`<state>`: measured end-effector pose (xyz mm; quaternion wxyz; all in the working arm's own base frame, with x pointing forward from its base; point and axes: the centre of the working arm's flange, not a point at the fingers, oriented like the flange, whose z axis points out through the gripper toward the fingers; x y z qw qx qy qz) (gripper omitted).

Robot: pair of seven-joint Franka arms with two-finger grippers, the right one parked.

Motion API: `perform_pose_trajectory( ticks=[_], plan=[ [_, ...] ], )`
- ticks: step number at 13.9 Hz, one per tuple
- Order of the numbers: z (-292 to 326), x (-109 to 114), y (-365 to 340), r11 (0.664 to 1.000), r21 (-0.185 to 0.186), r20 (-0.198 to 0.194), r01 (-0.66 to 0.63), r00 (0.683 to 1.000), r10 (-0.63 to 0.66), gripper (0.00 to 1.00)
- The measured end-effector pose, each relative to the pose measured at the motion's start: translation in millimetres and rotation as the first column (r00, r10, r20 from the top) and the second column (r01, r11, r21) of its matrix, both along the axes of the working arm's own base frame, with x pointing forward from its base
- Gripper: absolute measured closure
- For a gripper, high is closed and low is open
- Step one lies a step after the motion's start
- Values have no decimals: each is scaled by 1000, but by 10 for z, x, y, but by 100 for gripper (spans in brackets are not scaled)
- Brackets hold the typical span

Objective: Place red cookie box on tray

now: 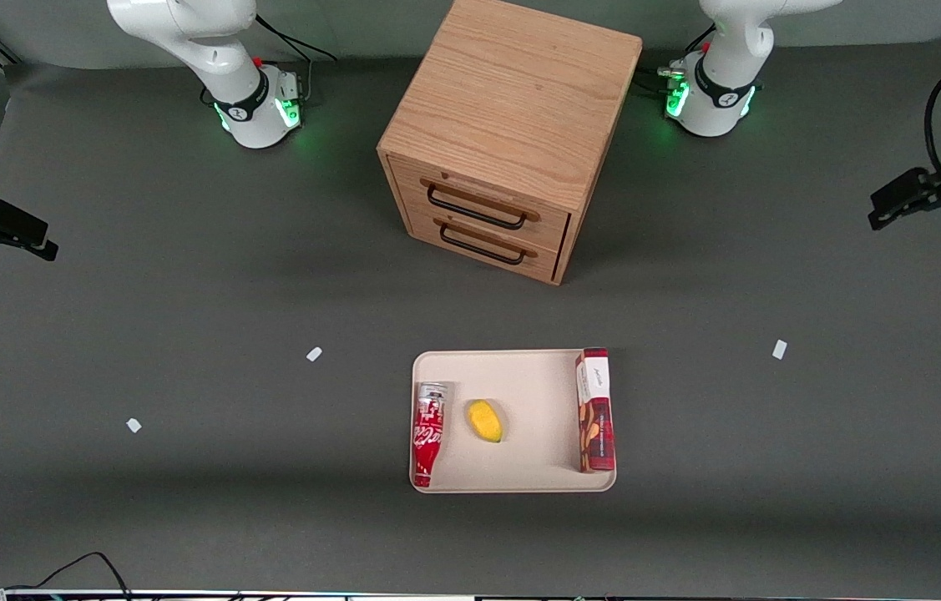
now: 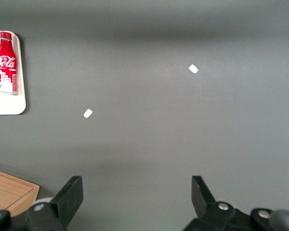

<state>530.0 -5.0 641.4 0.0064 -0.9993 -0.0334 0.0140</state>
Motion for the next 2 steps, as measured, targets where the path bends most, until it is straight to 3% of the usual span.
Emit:
perform_pose_trajectory(
  ticks=[2],
  plan=[
    [38, -39, 7, 1000, -10, -2, 10, 1000, -10, 0]
  ],
)
